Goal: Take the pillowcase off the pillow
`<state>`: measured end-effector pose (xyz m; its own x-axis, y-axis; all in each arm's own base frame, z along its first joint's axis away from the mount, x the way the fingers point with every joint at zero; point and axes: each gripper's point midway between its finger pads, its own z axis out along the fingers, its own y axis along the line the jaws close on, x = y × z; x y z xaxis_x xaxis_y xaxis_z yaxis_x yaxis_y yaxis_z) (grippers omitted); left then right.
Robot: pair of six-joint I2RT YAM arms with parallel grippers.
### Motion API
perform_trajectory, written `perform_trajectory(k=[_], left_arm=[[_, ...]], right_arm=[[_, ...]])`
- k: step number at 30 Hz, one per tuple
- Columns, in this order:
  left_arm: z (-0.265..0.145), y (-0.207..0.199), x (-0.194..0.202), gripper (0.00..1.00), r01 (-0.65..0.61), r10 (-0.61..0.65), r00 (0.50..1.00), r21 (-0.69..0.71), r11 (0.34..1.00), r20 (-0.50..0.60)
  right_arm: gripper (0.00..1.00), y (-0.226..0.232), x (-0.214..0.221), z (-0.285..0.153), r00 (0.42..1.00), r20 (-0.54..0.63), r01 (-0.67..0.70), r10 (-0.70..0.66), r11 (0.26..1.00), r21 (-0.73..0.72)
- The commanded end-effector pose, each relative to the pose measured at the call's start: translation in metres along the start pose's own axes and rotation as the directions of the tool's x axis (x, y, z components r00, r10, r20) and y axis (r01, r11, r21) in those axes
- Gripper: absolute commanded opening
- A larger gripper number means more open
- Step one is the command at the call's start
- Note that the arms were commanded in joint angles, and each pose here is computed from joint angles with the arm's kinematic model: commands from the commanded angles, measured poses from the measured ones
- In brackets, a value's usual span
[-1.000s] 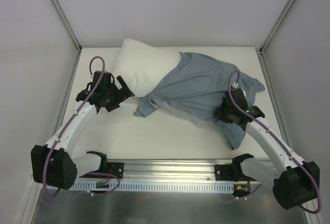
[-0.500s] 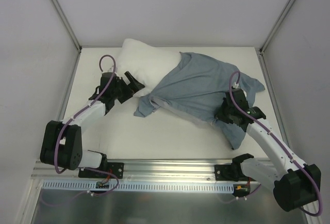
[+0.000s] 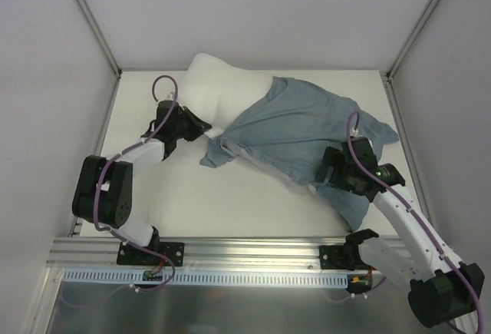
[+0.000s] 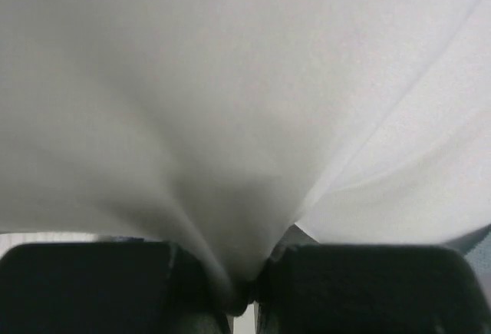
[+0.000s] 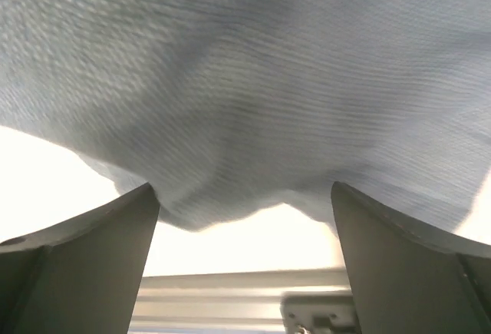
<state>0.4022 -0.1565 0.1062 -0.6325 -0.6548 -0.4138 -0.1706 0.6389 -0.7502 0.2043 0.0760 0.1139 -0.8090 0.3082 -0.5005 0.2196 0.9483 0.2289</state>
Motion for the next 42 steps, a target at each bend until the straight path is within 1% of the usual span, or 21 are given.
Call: perform_trajectory(k=[1,4,7,8,11,14,17,19,20,22,24,25,27,31,33,34,35,38,39,40,42], left_arm=[[-0.028,-0.005,-0.040,0.00,0.005,0.012,0.988,-0.107,0.994,0.152],[-0.057,-0.011,-0.054,0.00,0.036,-0.007,0.978,-0.137,0.990,0.211],[-0.084,-0.023,-0.065,0.00,0.046,-0.013,0.969,-0.126,0.991,0.249],[-0.090,-0.026,-0.068,0.00,0.043,-0.010,0.967,-0.123,0.991,0.256],[-0.105,-0.037,-0.073,0.00,0.032,0.001,0.964,-0.117,0.993,0.267],[-0.112,-0.042,-0.075,0.00,0.024,0.007,0.965,-0.117,0.993,0.264],[-0.115,-0.043,-0.074,0.00,0.019,0.011,0.967,-0.115,0.993,0.256],[-0.115,-0.044,-0.072,0.00,0.018,0.010,0.970,-0.111,0.994,0.243],[-0.114,-0.043,-0.070,0.00,0.020,0.008,0.972,-0.113,0.993,0.236],[-0.115,-0.044,-0.070,0.00,0.013,0.013,0.972,-0.109,0.994,0.234],[-0.118,-0.044,-0.071,0.00,0.003,0.023,0.972,-0.111,0.994,0.233],[-0.118,-0.044,-0.071,0.00,0.002,0.023,0.973,-0.110,0.994,0.231],[-0.121,-0.044,-0.073,0.00,-0.001,0.027,0.972,-0.111,0.994,0.233],[-0.122,-0.047,-0.077,0.00,-0.011,0.036,0.973,-0.109,0.994,0.226],[-0.120,-0.050,-0.081,0.00,-0.009,0.029,0.977,-0.093,0.996,0.211],[-0.119,-0.052,-0.081,0.00,-0.012,0.030,0.978,-0.087,0.996,0.204],[-0.117,-0.054,-0.085,0.00,-0.019,0.036,0.979,-0.085,0.996,0.202],[-0.116,-0.060,-0.086,0.00,-0.023,0.036,0.981,-0.069,0.997,0.188],[-0.116,-0.061,-0.086,0.00,-0.023,0.035,0.983,-0.066,0.998,0.183],[-0.115,-0.060,-0.086,0.00,-0.022,0.034,0.983,-0.069,0.997,0.180],[-0.115,-0.061,-0.087,0.00,-0.021,0.033,0.983,-0.068,0.997,0.180]], right_arm=[[0.97,-0.021,-0.012,-0.033,0.996,0.057,0.067,-0.071,0.996,0.065],[0.96,-0.033,-0.001,-0.044,0.993,0.009,0.115,-0.116,0.989,0.094],[0.96,-0.023,0.014,-0.040,0.985,-0.078,0.157,-0.154,0.987,0.028],[0.96,-0.013,0.021,-0.039,0.981,-0.114,0.153,-0.156,0.988,-0.033],[0.96,0.007,0.038,-0.026,0.970,-0.184,0.132,-0.156,0.982,-0.135],[0.96,0.013,0.054,-0.008,0.968,-0.215,0.100,-0.132,0.983,-0.152],[0.99,0.007,0.055,0.010,0.978,-0.189,0.073,-0.091,0.992,-0.101],[0.99,0.008,0.045,0.020,0.987,-0.138,0.067,-0.079,0.994,-0.089],[0.92,-0.001,0.037,0.027,0.991,-0.106,0.074,-0.076,0.997,-0.022],[0.88,-0.007,0.022,0.033,0.995,-0.058,0.080,-0.078,0.996,0.040],[0.87,-0.011,0.002,0.035,0.995,-0.020,0.097,-0.096,0.989,0.111],[0.87,-0.012,-0.004,0.034,0.992,-0.012,0.122,-0.122,0.985,0.123],[0.93,-0.008,-0.013,0.030,0.986,-0.016,0.165,-0.164,0.977,0.136],[0.97,-0.006,-0.020,0.014,0.970,0.006,0.238,-0.243,0.953,0.188],[0.99,0.006,-0.022,0.004,0.956,0.068,0.276,-0.287,0.951,0.136],[0.97,0.009,-0.024,0.001,0.951,0.097,0.283,-0.295,0.951,0.123],[0.96,0.013,-0.029,0.000,0.943,0.131,0.293,-0.305,0.950,0.107],[0.96,0.013,-0.030,0.007,0.930,0.114,0.337,-0.350,0.934,0.120],[0.96,0.016,-0.028,0.013,0.928,0.094,0.350,-0.361,0.930,0.114],[0.96,0.016,-0.015,0.029,0.925,0.026,0.373,-0.378,0.922,0.105],[0.97,0.017,-0.009,0.046,0.931,-0.001,0.364,-0.366,0.925,0.113]])
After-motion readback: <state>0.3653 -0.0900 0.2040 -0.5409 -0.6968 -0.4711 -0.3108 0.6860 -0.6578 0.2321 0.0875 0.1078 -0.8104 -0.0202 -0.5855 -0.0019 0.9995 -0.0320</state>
